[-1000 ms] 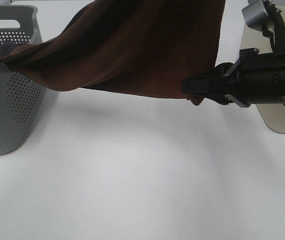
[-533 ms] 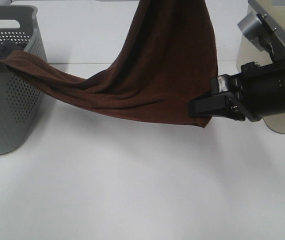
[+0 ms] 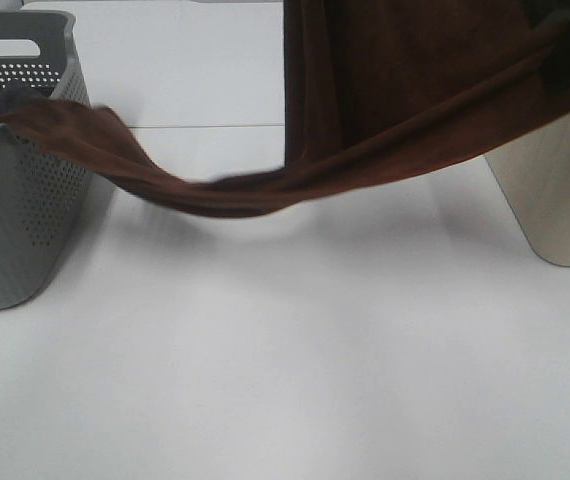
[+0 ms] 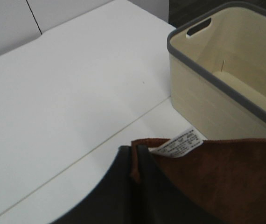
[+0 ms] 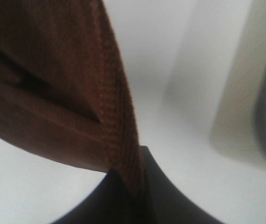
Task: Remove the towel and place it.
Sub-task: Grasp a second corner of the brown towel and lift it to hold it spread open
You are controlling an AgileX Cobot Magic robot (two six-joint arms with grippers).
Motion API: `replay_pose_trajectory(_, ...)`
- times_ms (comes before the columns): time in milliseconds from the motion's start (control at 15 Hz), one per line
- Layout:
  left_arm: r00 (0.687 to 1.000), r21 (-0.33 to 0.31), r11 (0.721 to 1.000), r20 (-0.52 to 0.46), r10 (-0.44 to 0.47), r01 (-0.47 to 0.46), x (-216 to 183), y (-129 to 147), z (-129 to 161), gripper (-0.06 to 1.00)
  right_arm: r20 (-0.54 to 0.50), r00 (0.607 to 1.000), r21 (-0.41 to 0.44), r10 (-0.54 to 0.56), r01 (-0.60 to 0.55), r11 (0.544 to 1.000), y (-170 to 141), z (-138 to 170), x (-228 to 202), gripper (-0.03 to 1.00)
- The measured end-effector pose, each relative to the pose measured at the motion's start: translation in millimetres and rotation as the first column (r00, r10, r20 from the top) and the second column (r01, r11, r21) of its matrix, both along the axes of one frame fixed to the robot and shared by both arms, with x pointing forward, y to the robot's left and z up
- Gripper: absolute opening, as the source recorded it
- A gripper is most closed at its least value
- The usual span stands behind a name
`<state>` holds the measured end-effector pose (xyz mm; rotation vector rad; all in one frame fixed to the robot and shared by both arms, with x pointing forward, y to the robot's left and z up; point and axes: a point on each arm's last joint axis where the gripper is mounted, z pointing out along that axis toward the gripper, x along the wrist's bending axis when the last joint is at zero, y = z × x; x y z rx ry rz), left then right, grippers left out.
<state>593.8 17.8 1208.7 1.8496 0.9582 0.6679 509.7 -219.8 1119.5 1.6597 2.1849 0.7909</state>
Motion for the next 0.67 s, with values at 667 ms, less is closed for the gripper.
replay_pose_trajectory(667,0.951,-0.186,0.969,0.233,0.201,-0.159,37.3,84.9,64.7,0.0,0.467,0.883,0.025,-0.041,0.034,0.999,7.4,138.5,62.9,0.0)
